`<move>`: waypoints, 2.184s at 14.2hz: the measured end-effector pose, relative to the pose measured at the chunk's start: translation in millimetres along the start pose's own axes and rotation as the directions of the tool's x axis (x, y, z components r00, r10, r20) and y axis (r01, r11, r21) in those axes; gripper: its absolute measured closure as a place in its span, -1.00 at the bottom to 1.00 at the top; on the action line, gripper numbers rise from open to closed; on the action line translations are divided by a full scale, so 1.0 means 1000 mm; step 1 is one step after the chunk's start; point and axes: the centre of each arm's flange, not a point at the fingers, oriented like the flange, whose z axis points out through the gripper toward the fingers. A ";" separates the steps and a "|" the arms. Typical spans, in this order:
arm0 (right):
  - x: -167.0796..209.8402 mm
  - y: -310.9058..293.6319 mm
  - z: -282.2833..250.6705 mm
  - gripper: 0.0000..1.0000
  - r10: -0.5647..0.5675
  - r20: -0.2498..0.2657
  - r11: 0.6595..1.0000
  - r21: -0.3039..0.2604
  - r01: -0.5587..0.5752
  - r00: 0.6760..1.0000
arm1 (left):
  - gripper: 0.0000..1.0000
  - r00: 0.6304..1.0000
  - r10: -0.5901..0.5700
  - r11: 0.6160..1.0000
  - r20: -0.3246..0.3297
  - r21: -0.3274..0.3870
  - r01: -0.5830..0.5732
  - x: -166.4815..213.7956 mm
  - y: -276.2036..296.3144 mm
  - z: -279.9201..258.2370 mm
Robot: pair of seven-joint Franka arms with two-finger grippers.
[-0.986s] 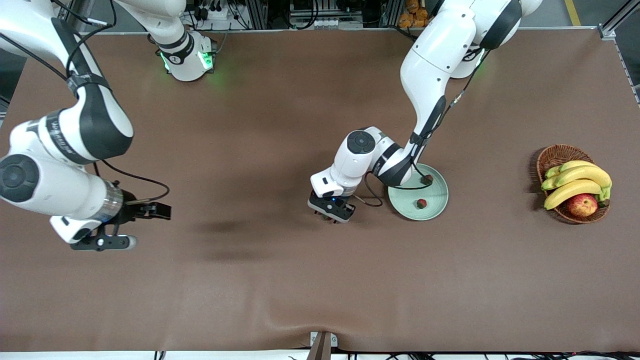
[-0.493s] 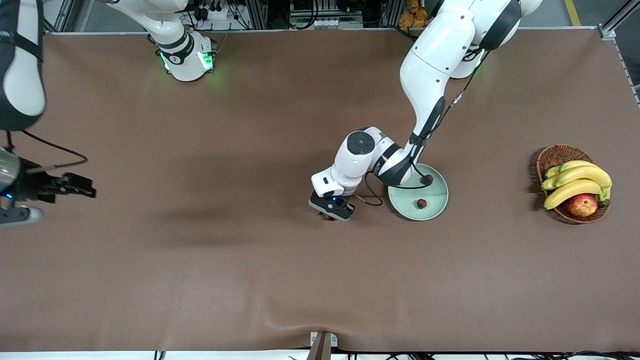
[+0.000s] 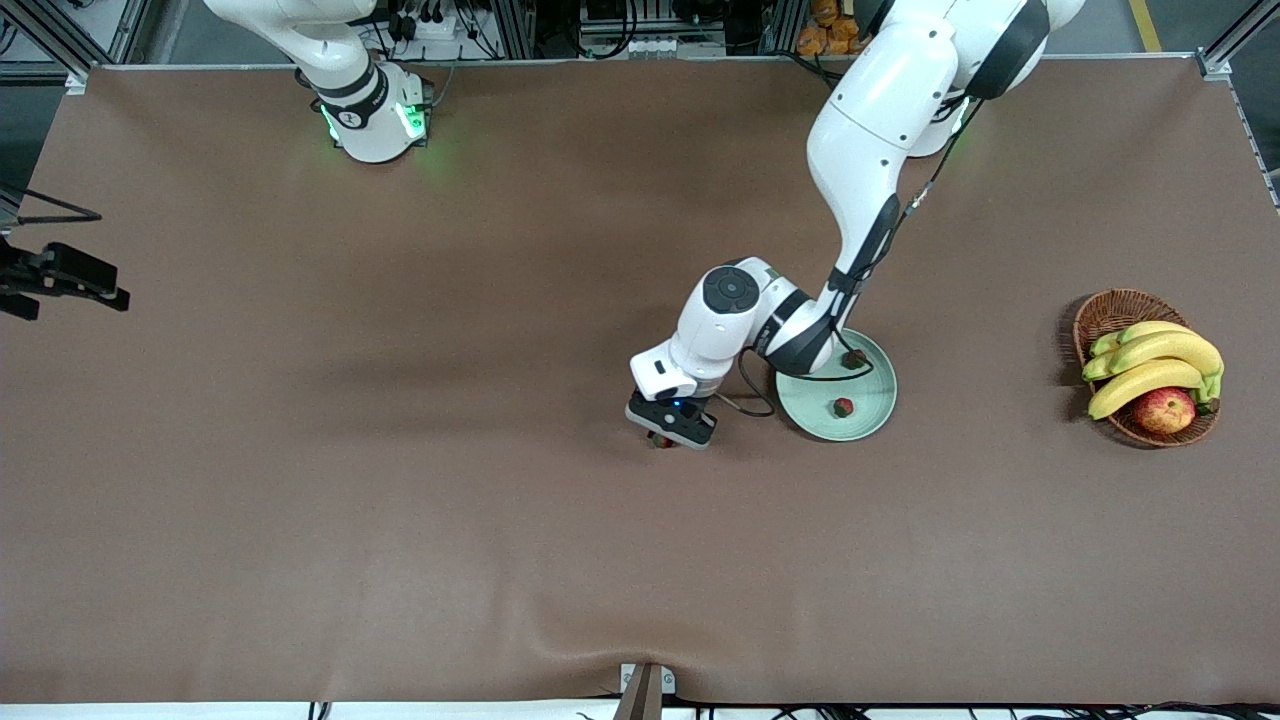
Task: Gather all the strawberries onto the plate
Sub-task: 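Grasp the third strawberry with the left gripper while the right arm returns to rest, then lower the third strawberry onto the plate and open the left gripper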
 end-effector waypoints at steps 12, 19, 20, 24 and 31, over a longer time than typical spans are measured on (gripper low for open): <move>-0.031 0.006 0.004 -1.00 0.069 0.020 0.997 0.025 -0.069 0.997 | 0.36 0.952 -0.165 0.974 0.257 0.193 0.117 -0.049 -0.160 -0.094; -0.032 0.006 0.001 -1.00 0.085 0.010 0.996 0.024 -0.085 0.996 | -0.04 0.934 -0.204 0.967 0.292 0.208 0.146 -0.080 -0.191 -0.099; -0.032 0.006 0.001 -1.00 0.086 0.010 0.996 0.024 -0.086 0.996 | -0.22 0.934 -0.208 0.967 0.291 0.207 0.151 -0.080 -0.187 -0.099; -0.034 0.012 0.000 -1.00 0.096 0.009 0.995 0.024 -0.096 0.995 | -0.97 0.936 -0.221 0.964 0.276 0.206 0.167 -0.075 -0.182 -0.104; -0.034 0.013 0.000 -1.00 0.098 0.010 0.995 0.024 -0.098 0.995 | -1.00 0.958 -0.231 0.959 0.172 0.206 0.195 -0.013 -0.189 -0.148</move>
